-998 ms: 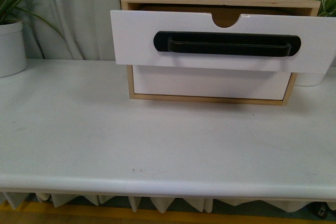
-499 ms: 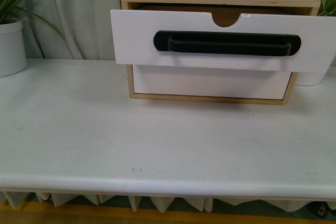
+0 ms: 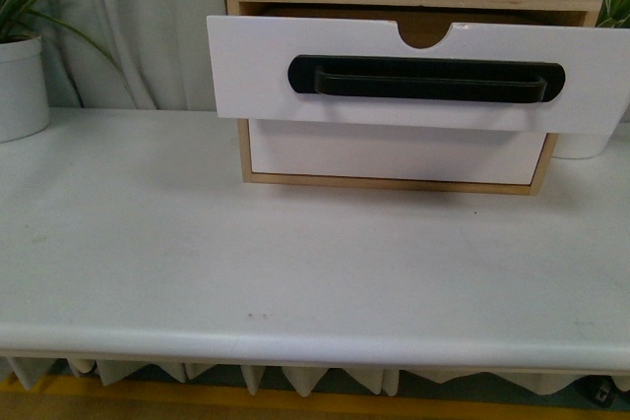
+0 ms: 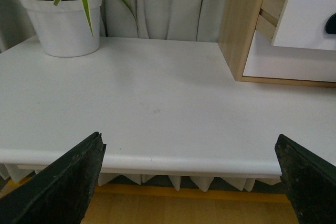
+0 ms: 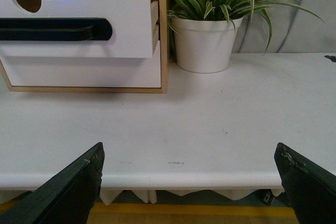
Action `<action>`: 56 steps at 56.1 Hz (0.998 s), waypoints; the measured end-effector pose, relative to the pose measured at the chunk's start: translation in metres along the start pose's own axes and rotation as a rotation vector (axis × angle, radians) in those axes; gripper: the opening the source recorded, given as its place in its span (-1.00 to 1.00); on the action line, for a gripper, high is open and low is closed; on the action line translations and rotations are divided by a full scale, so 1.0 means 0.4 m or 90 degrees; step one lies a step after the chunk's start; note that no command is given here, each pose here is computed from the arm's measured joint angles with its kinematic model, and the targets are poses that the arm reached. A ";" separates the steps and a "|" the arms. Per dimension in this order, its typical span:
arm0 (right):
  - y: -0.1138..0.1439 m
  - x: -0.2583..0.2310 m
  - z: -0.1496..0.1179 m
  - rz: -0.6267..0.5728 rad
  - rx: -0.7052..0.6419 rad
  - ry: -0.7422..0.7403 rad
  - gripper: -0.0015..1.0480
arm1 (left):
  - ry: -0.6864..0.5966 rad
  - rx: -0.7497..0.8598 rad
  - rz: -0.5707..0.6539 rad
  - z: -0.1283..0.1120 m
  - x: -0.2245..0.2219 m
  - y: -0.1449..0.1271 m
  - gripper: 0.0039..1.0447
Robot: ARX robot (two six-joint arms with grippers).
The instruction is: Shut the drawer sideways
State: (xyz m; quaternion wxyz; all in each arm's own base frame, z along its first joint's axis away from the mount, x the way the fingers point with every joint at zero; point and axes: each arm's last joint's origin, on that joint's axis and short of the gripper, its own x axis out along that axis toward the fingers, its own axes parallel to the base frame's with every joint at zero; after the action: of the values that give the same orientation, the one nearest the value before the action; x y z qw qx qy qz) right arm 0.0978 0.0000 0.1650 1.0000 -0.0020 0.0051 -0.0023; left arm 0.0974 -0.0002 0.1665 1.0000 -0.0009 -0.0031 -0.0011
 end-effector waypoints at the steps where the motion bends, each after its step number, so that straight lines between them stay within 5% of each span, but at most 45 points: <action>1: 0.000 0.000 0.000 -0.004 0.004 0.011 0.82 | 0.000 0.000 0.000 0.000 0.000 0.000 0.88; 5: 0.000 0.002 0.002 -0.021 0.022 0.144 0.82 | 0.037 0.094 0.072 -0.006 0.002 -0.002 0.88; 10: 0.002 0.012 0.007 -0.004 0.026 0.189 0.82 | 0.069 0.247 0.115 -0.007 0.009 -0.008 0.88; 22: -0.004 0.055 0.098 0.067 -0.029 0.182 0.82 | -0.007 0.549 0.055 0.045 0.042 -0.034 0.88; 32: -0.007 0.128 0.207 0.136 -0.170 0.185 0.82 | -0.132 0.766 -0.035 0.109 0.108 -0.079 0.88; 56: -0.019 0.302 0.384 0.175 -0.381 0.175 0.82 | -0.233 0.926 -0.181 0.151 0.261 -0.171 0.88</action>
State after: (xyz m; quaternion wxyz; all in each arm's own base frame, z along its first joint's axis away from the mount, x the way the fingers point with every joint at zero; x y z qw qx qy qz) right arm 0.2202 -0.0073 0.3172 0.9361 -0.2936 0.1404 0.1333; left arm 0.2011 -0.0687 0.2276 0.7225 0.6582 -0.1688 -0.1273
